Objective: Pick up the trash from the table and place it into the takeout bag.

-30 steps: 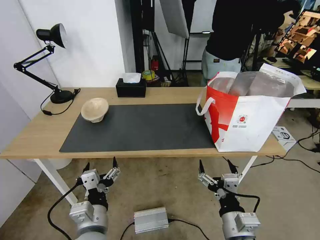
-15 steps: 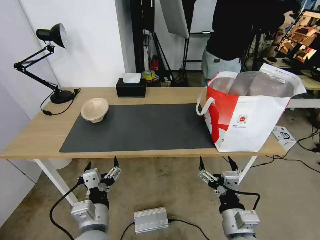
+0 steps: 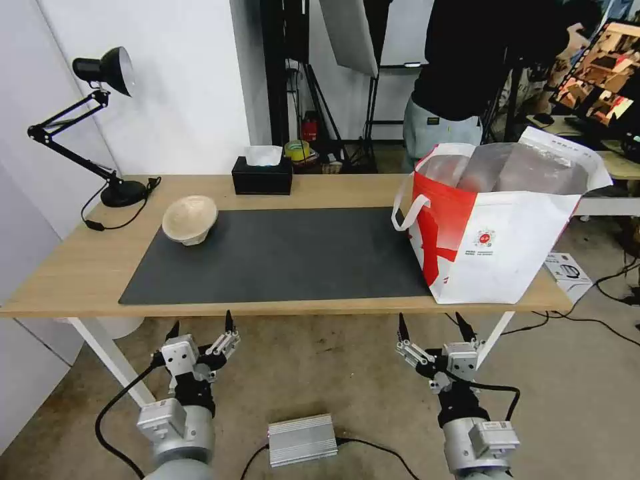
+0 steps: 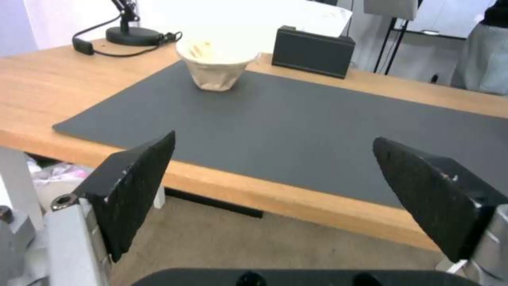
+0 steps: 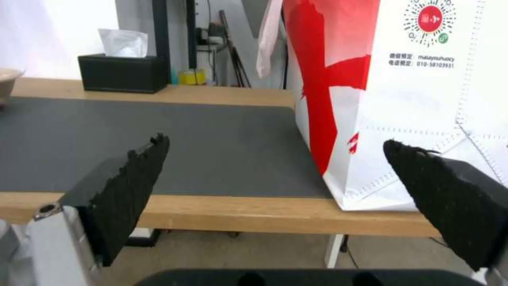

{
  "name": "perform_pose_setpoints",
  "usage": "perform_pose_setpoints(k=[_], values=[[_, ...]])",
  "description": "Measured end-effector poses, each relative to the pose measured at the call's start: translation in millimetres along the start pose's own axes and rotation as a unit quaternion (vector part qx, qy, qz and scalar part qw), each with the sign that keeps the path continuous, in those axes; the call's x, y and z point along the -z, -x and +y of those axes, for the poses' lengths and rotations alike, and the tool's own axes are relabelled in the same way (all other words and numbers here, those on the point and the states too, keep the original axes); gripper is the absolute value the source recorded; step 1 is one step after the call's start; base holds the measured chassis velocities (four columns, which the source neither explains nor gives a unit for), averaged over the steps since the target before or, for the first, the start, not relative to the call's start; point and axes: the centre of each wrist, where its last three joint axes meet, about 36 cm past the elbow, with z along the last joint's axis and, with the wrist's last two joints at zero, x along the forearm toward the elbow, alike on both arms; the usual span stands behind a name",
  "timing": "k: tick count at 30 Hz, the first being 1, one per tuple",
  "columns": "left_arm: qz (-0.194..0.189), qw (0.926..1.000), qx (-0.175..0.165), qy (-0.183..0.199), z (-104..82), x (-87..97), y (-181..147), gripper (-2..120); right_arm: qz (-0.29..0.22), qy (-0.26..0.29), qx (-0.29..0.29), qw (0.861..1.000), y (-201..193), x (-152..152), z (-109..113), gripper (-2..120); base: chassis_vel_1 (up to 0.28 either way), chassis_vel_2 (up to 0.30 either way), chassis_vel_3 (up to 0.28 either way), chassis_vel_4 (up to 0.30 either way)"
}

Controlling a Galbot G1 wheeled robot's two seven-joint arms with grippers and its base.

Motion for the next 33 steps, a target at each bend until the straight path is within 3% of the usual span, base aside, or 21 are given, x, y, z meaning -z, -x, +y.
perform_pose_setpoints(k=[5,8,9,12,13,17,19,21,23,24,25,28,30,31,33], values=[[-0.015,0.9998,0.008,-0.013,3.0,6.9,10,100,0.0,0.0,0.0,1.0,0,0,0,100,0.0,0.0,0.0,0.0],[-0.033,0.998,0.019,-0.051,9.3,20.8,22,100,0.0,0.0,0.0,1.0,0,0,0,100,0.0,0.0,0.0,0.0],[-0.033,0.998,0.019,-0.051,9.3,20.8,22,100,0.0,0.0,0.0,1.0,0,0,0,100,0.0,0.0,0.0,0.0],[-0.026,0.9928,0.022,-0.114,17.3,38.0,28,100,0.0,0.0,0.0,1.0,0,0,0,100,0.0,0.0,0.0,0.0],[-0.026,0.9928,0.022,-0.114,17.3,38.0,28,100,0.0,0.0,0.0,1.0,0,0,0,100,0.0,0.0,0.0,0.0],[0.008,0.9751,0.025,-0.22,23.5,57.3,32,100,0.0,0.0,0.0,1.0,0,0,0,100,0.0,0.0,0.0,0.0],[0.011,0.9729,0.026,-0.229,23.8,59.2,32,100,0.0,0.0,0.0,1.0,0,0,0,100,0.0,0.0,0.0,0.0],[0.025,0.9571,0.019,-0.288,29.3,73.2,40,100,0.0,0.0,0.0,1.0,0,0,0,100,0.0,0.0,0.0,0.0],[0.026,0.9559,0.018,-0.292,29.7,74.0,41,100,0.0,0.0,0.0,1.0,0,0,0,100,0.0,0.0,0.0,0.0],[0.033,0.9468,0.012,-0.32,33.2,82.5,46,100,0.0,0.0,0.0,1.0,0,0,0,100,0.0,0.0,0.0,0.0],[0.037,0.9423,0.009,-0.333,35.7,88.5,52,100,0.0,0.0,0.0,1.0,0,0,0,100,0.0,0.0,0.0,0.0],[0.039,0.9389,0.007,-0.342,40.5,96.5,60,100,0.0,0.0,0.0,1.0,0,0,0,100,0.0,0.0,0.0,0.0],[0.044,0.9323,0.002,-0.359,46.9,110.4,72,100,0.0,0.0,0.0,1.0,0,0,0,100,0.0,0.0,0.0,0.0],[0.054,0.9254,-0.002,-0.375,49.8,118.7,79,100,0.0,0.0,0.0,1.0,0,0,0,100,0.0,0.0,0.0,0.0],[0.059,0.9222,-0.003,-0.382,51.3,122.9,83,100,0.0,0.0,0.0,1.0,0,0,0,100,0.0,0.0,0.0,0.0]])
